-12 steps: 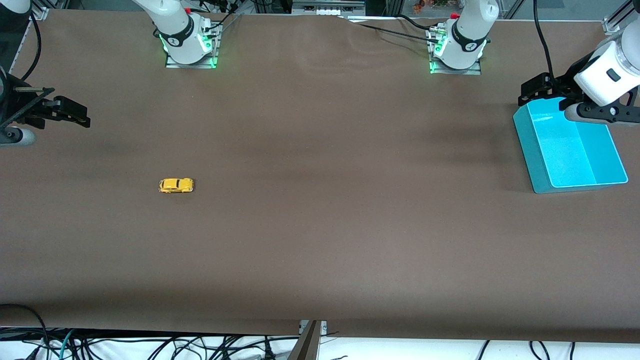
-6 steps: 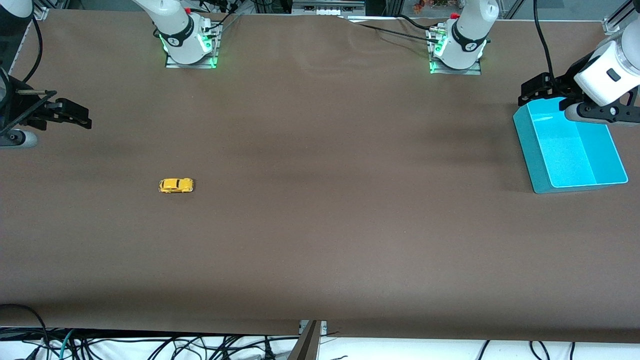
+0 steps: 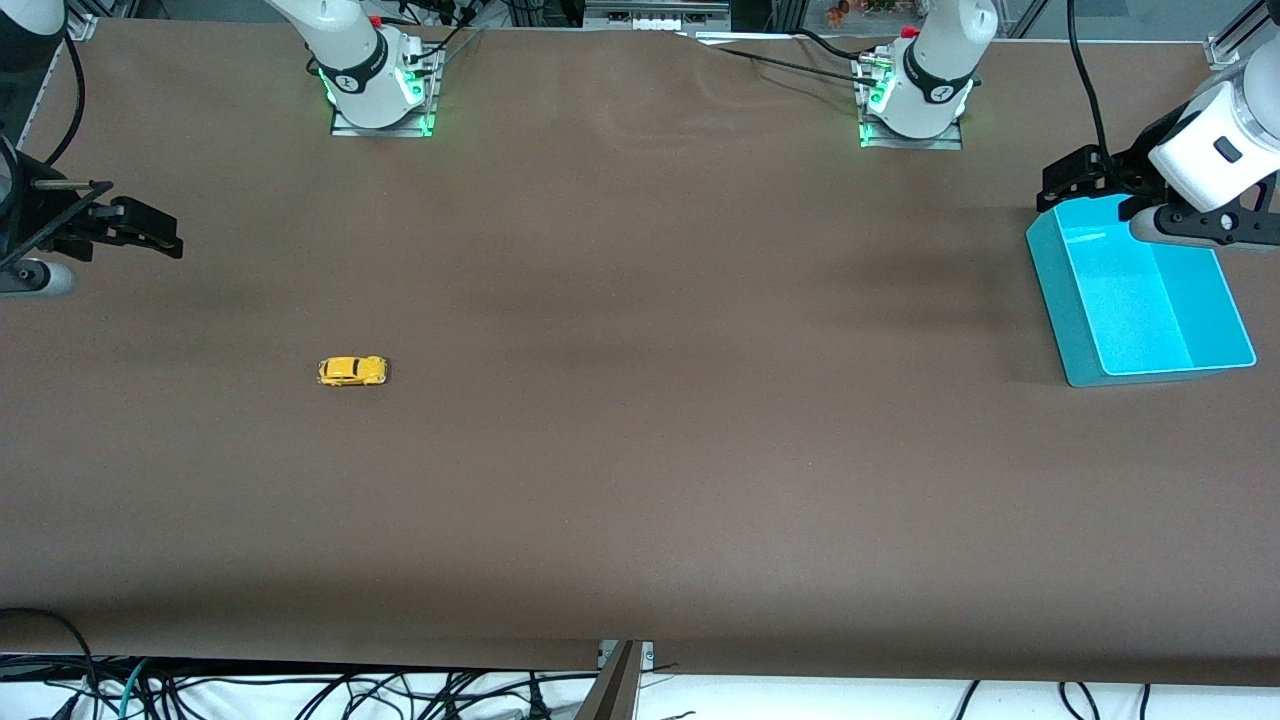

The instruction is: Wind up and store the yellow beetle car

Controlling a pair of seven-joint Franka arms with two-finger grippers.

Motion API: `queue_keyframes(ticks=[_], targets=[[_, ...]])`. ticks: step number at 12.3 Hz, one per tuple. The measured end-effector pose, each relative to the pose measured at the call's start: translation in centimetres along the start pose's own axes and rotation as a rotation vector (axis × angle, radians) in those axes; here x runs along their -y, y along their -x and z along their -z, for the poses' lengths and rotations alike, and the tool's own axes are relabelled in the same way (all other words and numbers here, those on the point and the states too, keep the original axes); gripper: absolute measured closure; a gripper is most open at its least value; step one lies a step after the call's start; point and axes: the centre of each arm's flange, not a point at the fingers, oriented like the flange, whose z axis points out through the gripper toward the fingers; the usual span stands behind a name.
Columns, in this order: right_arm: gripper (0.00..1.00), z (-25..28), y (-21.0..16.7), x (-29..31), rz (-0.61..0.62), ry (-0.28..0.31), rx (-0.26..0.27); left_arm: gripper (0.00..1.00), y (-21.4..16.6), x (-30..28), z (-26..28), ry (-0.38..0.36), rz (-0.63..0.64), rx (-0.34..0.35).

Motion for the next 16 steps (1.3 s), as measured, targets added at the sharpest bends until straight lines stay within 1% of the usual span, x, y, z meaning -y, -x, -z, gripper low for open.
queue_keyframes(ticks=[7,8,10,16], targets=[[0.00,0.0,0.0,0.0,-0.003,0.000,0.000,0.00,0.1,0.0,0.0,0.000,0.000,0.005],[0.00,0.0,0.0,0.1,-0.004,0.000,0.001,0.00,0.0,0.1,0.0,-0.010,0.001,-0.003],[0.00,-0.1,0.0,0.1,-0.004,0.000,0.001,0.00,-0.3,0.3,0.3,-0.064,-0.001,-0.034],[0.00,-0.8,-0.5,1.7,0.024,0.003,0.016,0.00,-0.5,0.2,0.4,-0.073,-0.004,-0.045]])
